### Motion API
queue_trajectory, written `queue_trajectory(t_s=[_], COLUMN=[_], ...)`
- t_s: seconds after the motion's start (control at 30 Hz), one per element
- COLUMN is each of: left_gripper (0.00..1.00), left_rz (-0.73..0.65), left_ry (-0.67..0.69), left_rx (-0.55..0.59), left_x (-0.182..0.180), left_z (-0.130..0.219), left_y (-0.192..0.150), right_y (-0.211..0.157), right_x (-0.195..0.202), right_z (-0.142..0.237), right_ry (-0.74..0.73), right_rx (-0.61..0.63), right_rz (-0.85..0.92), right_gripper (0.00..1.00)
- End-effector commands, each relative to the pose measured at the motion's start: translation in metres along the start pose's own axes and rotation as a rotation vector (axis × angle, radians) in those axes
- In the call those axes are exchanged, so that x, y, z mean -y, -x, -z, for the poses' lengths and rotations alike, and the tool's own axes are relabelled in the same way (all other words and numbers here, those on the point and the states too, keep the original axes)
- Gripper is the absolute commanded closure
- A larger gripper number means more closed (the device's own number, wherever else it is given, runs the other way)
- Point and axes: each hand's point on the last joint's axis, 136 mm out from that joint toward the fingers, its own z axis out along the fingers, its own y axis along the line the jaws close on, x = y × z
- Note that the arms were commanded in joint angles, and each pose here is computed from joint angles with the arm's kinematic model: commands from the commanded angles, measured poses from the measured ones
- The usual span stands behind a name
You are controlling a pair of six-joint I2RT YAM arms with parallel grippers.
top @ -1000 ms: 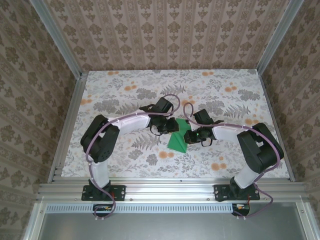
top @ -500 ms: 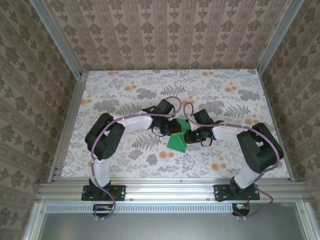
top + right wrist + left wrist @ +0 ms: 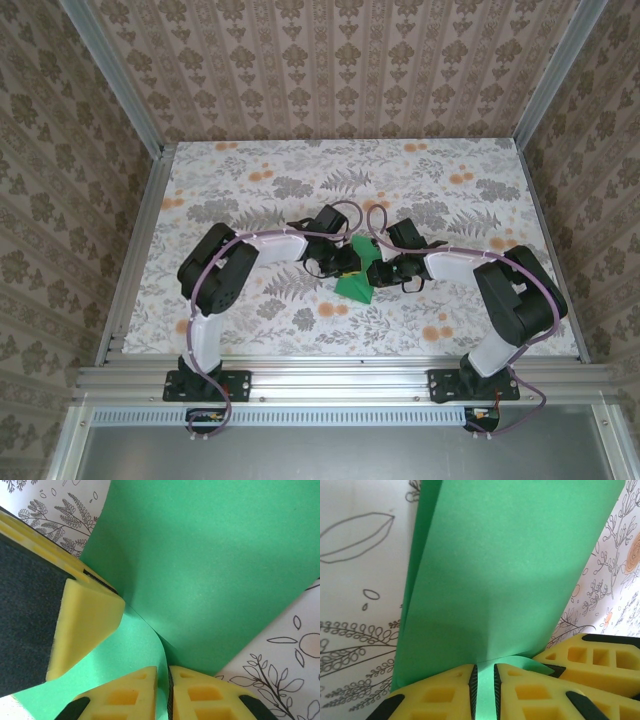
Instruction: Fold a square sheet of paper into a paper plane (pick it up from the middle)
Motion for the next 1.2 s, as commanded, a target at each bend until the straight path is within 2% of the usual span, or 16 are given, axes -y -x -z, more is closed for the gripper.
queue_trajectory(t_s=[0.0,0.1,0.2,0.33,0.4,0.53,0.63,0.97,1.17], left_gripper=[0.81,0.81,0.81,0.81,0.81,0.82,0.82,0.82,0.82], left_rz=[0.013,0.005,0.000,-0.007,-0.011,-0.019,-0.023,-0.032,-0.033], left_ry=[0.048,0.060,0.065,0.068,0.064,0.060,0.068,0.074,0.078], left_rx=[-0.047,-0.050,-0.049,-0.044,-0.044,-0.040,-0.041,-0.047,-0.049], left_x=[-0.018,-0.021,-0.021,-0.020,-0.018,-0.015,-0.017,-0.016,-0.017], left_z=[-0.012,-0.010,-0.009,-0.008,-0.008,-0.007,-0.007,-0.007,-0.006], left_y=[-0.014,-0.016,-0.016,-0.014,-0.014,-0.013,-0.013,-0.014,-0.015], right_y=[-0.017,-0.007,0.005,0.002,-0.002,-0.012,-0.016,-0.020,-0.036], right_x=[0.011,0.004,-0.005,-0.011,-0.023,-0.050,-0.060,-0.063,-0.049], right_z=[-0.002,0.012,0.033,0.053,0.060,0.056,0.048,0.019,0.010], right_ry=[-0.043,-0.036,-0.029,-0.022,0.042,0.222,0.271,0.235,0.166], right_rx=[-0.054,-0.011,0.053,0.077,0.080,0.031,-0.021,-0.147,-0.223], right_rz=[-0.051,-0.066,-0.076,-0.106,-0.126,-0.227,-0.282,-0.339,-0.356], right_gripper=[0.82,0.68,0.61,0.59,0.62,0.79,0.86,0.87,0.86])
